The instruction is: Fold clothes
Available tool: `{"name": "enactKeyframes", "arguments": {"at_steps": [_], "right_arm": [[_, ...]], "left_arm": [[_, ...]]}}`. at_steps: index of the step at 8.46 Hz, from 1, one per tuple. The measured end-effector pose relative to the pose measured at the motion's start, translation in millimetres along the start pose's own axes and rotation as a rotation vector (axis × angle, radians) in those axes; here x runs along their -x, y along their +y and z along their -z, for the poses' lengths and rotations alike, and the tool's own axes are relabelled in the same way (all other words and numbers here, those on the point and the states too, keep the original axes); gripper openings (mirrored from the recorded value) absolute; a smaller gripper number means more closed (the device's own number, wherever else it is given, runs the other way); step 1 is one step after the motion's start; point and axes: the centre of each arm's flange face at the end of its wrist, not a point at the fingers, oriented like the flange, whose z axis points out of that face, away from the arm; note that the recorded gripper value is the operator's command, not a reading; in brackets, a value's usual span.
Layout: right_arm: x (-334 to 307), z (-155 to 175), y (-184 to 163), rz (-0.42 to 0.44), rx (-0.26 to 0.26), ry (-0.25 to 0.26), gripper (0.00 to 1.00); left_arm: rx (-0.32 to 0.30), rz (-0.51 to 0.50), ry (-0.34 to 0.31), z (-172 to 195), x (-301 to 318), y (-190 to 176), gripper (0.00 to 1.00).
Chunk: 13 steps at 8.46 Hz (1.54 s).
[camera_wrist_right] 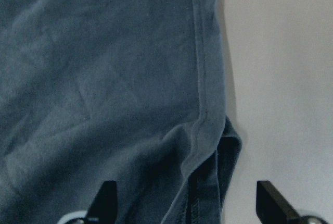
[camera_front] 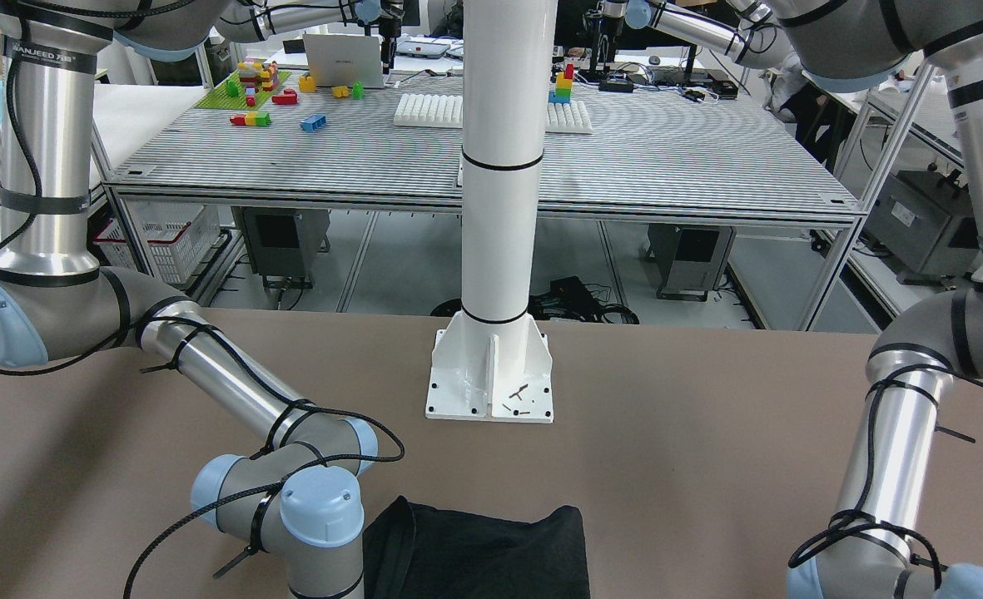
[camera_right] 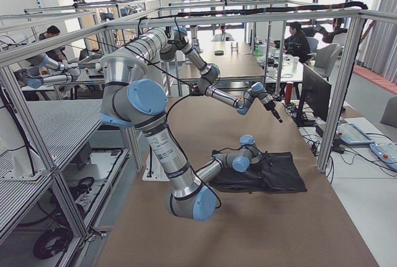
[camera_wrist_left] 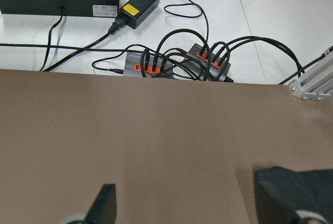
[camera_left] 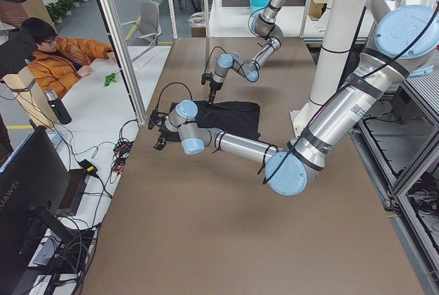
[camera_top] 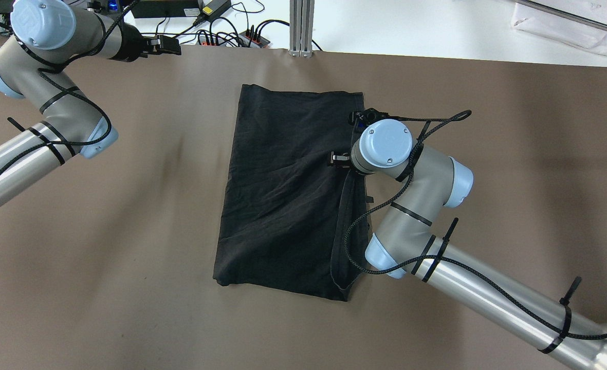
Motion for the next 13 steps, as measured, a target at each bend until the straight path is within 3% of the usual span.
{"name": "enactKeyframes", "arguments": {"at_steps": [4,8,10,13], "right_arm": [[-25,-20,21,0.010,0.037,0.038,0.94],[-87,-11,6,-0.020,0.122,0.016,0.94],[-101,11,12,-0.003,0.123,-0.013,0.94],[-65,54,9,-0.024,0.112,-0.060,0.94]], "left_arm": [[0.003,-0.002,0.003,-1,-3,2,0.95],[0.006,-0.002,0.002,-2,-2,5,0.95],[0.005,-0.001,0.002,-1,1,5,0.95],[0.004,0.000,0.003,0,3,5,0.95]]}}
